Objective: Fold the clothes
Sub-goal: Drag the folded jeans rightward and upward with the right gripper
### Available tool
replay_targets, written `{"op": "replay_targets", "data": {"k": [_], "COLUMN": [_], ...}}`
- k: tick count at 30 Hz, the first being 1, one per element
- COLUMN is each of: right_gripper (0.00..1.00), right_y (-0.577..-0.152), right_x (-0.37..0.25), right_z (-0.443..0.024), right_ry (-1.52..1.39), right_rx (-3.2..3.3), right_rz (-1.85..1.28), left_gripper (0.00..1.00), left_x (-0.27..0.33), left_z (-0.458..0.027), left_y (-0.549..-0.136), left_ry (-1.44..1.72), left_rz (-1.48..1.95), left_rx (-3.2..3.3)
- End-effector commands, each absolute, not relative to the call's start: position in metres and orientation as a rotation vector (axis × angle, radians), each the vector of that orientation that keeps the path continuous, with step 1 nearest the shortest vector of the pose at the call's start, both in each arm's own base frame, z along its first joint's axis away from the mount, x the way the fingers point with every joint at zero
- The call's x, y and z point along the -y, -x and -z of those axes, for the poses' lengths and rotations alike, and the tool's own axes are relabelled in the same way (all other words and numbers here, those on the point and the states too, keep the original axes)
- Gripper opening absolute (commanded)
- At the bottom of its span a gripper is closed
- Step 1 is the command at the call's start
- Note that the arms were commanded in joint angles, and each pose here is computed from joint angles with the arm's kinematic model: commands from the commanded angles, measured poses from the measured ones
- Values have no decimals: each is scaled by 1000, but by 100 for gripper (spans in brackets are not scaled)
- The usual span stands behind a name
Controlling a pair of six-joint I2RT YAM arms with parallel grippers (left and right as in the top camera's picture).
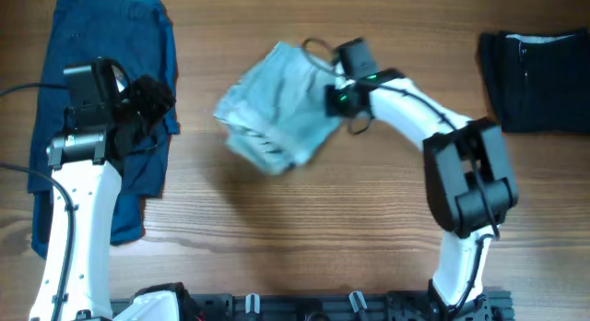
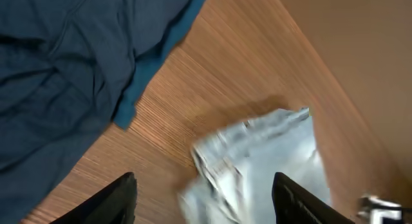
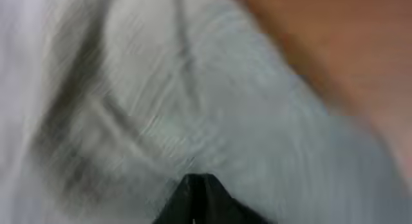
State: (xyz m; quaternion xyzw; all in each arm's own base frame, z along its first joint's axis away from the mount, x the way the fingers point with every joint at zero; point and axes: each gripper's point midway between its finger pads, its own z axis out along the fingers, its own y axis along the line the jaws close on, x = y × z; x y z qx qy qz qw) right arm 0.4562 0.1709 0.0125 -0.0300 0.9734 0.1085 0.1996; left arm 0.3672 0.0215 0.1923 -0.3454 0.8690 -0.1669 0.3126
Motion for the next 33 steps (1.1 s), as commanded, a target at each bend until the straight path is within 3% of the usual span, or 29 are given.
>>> {"op": "replay_targets", "data": {"k": [1, 3, 7, 11, 14, 17, 21, 28, 33], "right_gripper": [19, 29, 36, 59, 83, 95, 97, 99, 100], "right_y": [-499, -523, -537, -530, -506, -474, -445, -379, -345], "right_x": [-97, -89, -88, -112, -142, -174, -194, -170, -202], "right_z": [0, -15, -46, -97, -154, -198, -201, -115, -100], "right_ry": [115, 113, 95, 62, 16, -17, -116, -953, -1193], "right_rx": [-2604, -2499, -2453, -2439, -2408, -2398, -2492, -2766, -2725], "right_rz": [3, 3, -34, -246, -554, -879, -1093, -460, -361], "left_gripper": [67, 66, 66, 66, 66, 65, 66, 66, 66], "left_x": [-25, -25, -25, -25, -25, -25, -25, -25, -25], "left_z": [-193, -193, -193, -193, -193, -190, -183, -172, -172], "left_y": [-368, -368, -368, -368, -368, -368, -370, -372, -371], "left_ry": [913, 913, 913, 913, 914, 917, 927, 940, 940], "left_rz": [429, 429, 429, 429, 429, 428, 424, 422, 421], "left_rx": [-2285, -2285, -2285, -2285, -2286, -2294, -2312, -2339, -2340]}}
